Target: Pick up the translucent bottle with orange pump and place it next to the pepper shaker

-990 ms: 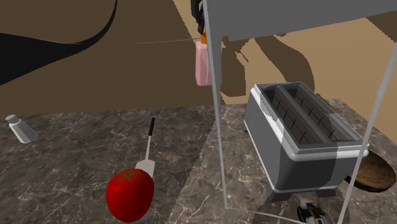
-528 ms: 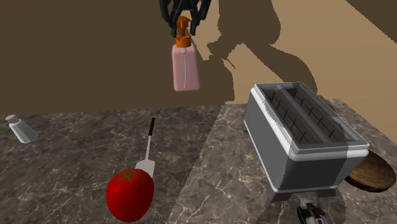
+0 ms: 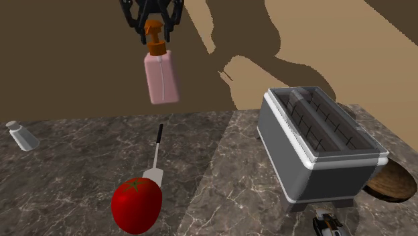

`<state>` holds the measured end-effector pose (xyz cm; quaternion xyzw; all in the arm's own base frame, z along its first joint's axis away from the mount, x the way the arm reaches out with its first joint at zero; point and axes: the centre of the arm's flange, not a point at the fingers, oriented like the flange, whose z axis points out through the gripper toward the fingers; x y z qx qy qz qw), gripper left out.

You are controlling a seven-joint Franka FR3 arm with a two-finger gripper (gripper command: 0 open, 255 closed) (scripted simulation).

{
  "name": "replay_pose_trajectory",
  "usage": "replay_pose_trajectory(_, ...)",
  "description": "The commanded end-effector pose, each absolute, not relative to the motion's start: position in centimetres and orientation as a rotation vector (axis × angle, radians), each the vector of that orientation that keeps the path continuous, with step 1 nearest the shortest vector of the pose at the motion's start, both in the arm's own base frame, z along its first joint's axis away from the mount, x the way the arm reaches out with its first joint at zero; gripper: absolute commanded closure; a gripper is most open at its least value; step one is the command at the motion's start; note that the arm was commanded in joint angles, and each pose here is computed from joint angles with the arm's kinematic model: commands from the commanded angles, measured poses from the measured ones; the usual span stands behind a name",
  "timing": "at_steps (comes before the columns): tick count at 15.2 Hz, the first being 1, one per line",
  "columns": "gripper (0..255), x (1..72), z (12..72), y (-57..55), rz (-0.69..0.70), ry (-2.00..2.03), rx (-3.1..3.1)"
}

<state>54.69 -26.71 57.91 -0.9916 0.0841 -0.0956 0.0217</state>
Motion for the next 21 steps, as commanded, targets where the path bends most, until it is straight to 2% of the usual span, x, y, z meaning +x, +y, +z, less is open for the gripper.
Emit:
replay_pose_trajectory(1, 255, 55.2, 58.0, -23.8, -0.296, 0.262, -3.073)
replay_pose_trajectory(21, 255, 61.3, 58.0, 1.9, -0.296, 0.262, -3.073)
